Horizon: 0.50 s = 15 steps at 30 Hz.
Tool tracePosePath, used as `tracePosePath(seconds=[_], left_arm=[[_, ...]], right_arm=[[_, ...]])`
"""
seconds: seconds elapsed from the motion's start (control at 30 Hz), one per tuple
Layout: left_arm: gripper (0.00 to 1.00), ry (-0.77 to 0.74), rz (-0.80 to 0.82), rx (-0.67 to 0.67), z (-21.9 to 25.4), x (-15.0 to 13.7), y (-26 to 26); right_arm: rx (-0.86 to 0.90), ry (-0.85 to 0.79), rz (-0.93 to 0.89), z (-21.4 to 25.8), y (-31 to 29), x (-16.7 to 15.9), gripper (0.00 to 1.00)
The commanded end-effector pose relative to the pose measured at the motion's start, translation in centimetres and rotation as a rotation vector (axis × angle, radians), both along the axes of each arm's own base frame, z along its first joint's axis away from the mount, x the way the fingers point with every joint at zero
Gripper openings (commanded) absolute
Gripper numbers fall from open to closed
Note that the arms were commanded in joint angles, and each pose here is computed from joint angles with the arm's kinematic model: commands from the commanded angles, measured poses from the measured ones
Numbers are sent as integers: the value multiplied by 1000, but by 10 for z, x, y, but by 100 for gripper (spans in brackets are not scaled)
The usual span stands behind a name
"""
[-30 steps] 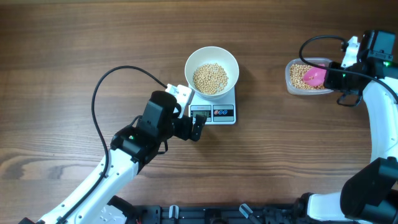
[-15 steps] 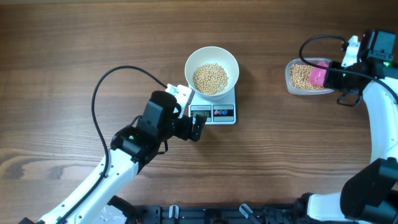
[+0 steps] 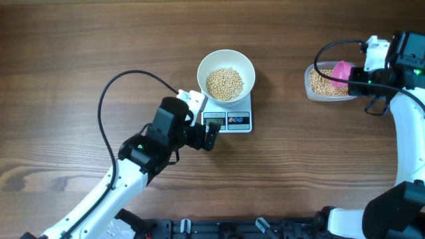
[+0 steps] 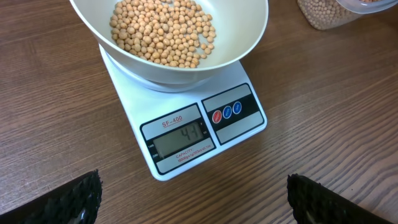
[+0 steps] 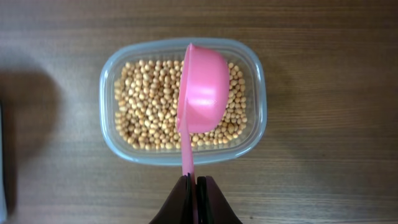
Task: Scoop item into bowl and weigh 150g on scale
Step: 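Dip the pink scoop into the soybeans again with the right gripper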
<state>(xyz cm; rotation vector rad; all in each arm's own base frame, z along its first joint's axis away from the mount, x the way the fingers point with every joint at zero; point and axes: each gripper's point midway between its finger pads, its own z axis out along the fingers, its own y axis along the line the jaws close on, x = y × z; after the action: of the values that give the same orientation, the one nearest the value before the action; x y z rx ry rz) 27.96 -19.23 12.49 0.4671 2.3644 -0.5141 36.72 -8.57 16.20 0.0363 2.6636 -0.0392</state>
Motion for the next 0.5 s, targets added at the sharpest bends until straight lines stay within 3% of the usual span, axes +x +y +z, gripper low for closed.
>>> tracePosePath(seconds=[0.0, 0.47], left_arm=[[100, 0, -31, 6, -2, -3, -3], [100, -1, -30, 6, -2, -3, -3]], right_arm=[[-43, -32, 87, 15, 2, 3, 4], [-152, 34, 48, 4, 0, -1, 4]])
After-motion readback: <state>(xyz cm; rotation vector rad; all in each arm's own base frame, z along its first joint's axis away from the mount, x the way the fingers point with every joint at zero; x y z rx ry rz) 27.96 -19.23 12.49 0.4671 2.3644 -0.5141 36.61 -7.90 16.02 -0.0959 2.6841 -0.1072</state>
